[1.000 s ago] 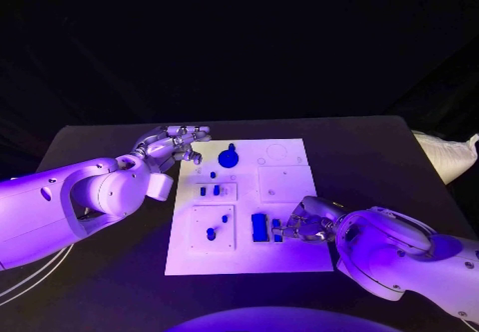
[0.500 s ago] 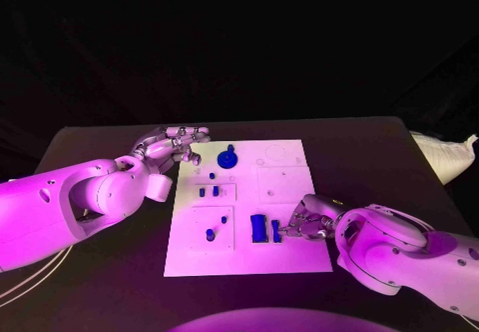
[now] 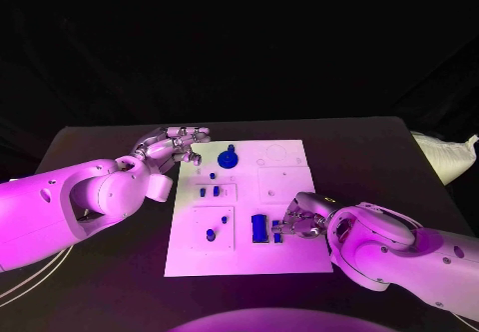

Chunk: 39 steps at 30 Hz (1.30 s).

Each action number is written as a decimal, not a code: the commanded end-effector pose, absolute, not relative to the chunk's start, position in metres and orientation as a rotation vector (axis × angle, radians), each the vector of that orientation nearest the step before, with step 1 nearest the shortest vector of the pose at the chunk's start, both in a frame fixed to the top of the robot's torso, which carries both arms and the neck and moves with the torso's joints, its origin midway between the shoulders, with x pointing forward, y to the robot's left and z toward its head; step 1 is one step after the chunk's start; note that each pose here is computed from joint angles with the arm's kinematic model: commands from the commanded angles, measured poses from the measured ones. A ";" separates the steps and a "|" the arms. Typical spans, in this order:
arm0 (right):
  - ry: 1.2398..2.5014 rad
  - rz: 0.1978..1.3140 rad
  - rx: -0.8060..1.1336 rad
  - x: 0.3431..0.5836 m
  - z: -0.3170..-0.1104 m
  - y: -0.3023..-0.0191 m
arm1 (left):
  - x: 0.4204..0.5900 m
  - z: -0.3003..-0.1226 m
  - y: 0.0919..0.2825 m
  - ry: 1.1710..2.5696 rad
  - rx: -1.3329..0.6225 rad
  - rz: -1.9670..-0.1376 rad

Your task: Assemble the parts on the task board

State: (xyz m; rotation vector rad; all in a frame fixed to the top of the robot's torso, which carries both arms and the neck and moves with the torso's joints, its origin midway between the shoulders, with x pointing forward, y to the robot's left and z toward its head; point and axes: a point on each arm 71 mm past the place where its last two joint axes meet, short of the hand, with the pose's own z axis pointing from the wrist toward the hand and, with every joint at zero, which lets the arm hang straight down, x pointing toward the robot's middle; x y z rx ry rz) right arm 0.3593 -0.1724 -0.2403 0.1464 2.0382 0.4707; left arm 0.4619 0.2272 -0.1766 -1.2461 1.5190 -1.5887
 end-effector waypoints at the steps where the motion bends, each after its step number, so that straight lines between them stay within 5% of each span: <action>1: 2.082 0.404 0.068 0.357 -0.250 -0.175 | 0.461 -0.176 0.225 1.525 -1.233 -1.611; 17: 2.042 0.399 0.053 0.356 -0.246 -0.175 | 0.461 -0.176 0.226 1.524 -1.233 -1.609; 39: 1.933 0.578 0.239 0.374 -0.222 -0.190 | 0.464 -0.181 0.228 1.521 -1.241 -1.598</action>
